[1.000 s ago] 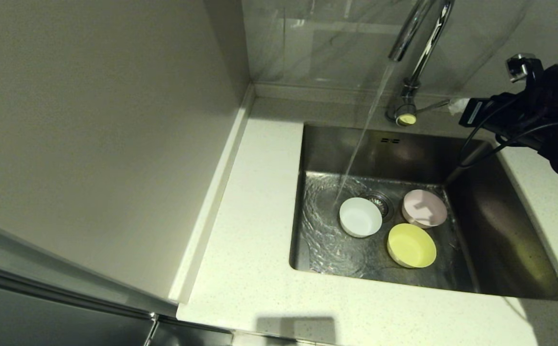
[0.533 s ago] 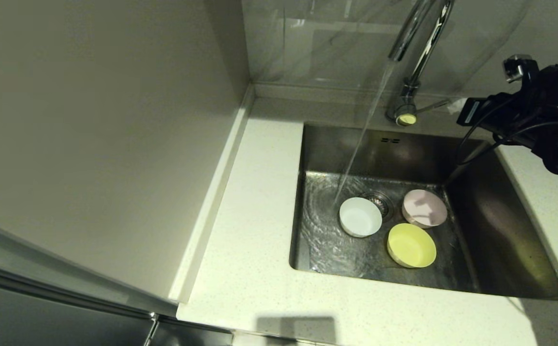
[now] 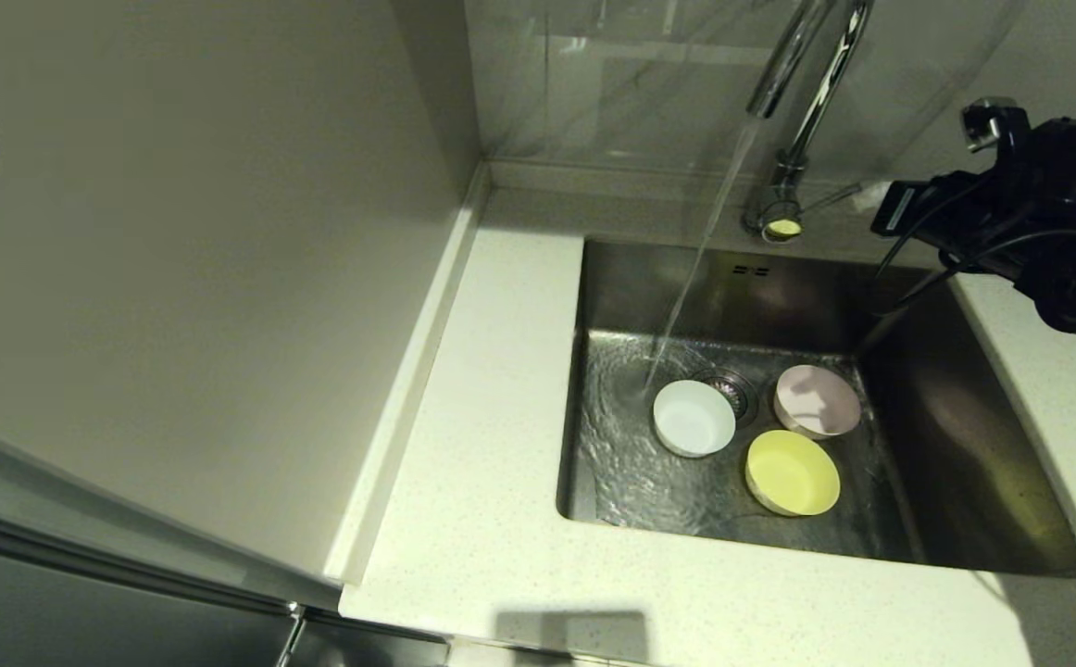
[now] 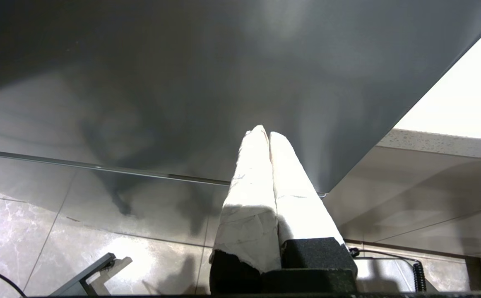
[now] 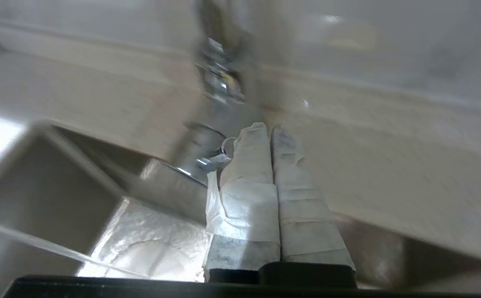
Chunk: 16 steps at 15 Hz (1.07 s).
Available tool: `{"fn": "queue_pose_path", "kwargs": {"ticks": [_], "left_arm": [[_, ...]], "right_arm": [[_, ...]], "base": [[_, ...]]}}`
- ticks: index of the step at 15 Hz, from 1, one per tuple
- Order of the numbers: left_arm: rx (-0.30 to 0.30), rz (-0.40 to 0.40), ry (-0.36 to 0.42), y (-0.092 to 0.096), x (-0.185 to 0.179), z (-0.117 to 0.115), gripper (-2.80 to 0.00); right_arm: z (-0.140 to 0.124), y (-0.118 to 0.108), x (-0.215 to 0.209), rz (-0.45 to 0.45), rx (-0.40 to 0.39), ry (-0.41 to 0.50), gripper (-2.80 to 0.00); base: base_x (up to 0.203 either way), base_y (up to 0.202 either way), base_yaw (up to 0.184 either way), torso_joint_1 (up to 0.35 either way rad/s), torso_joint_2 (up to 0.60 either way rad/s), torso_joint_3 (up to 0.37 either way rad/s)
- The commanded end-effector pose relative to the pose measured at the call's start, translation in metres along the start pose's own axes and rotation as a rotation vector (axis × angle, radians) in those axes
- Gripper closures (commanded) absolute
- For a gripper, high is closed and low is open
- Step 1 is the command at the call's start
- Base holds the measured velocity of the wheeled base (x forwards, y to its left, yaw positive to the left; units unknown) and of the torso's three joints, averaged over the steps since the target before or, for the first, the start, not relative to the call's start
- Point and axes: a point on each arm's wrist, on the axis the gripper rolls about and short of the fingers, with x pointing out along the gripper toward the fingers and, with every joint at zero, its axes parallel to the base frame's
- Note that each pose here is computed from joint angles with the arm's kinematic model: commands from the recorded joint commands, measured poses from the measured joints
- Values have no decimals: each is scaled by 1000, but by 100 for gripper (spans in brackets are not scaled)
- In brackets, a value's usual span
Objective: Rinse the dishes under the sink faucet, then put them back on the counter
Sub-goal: Turn off the faucet
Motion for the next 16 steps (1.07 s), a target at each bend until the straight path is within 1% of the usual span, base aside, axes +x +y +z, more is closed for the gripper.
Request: {"fn": "queue_pose_path", "kwargs": {"ticks": [1,3,7,13,16], "left_arm": [[0,0,-2,0,0,0,0],[0,0,-2,0,0,0,0],[0,0,-2,0,0,0,0],[0,0,-2,0,0,0,0],[0,0,-2,0,0,0,0]], "right_arm": [[2,10,3,28,-1,-9,0],[3,19,7,48,-1,-17,0],[2,27,12,71,-2,-22,0],[6,28,8,69,1,-23,0],[-2,26,-2,57,14,26,0]], "base": [[0,0,0,0,0,0],[0,0,0,0,0,0],[0,0,0,0,0,0],[0,0,0,0,0,0],[0,0,0,0,0,0]]}}
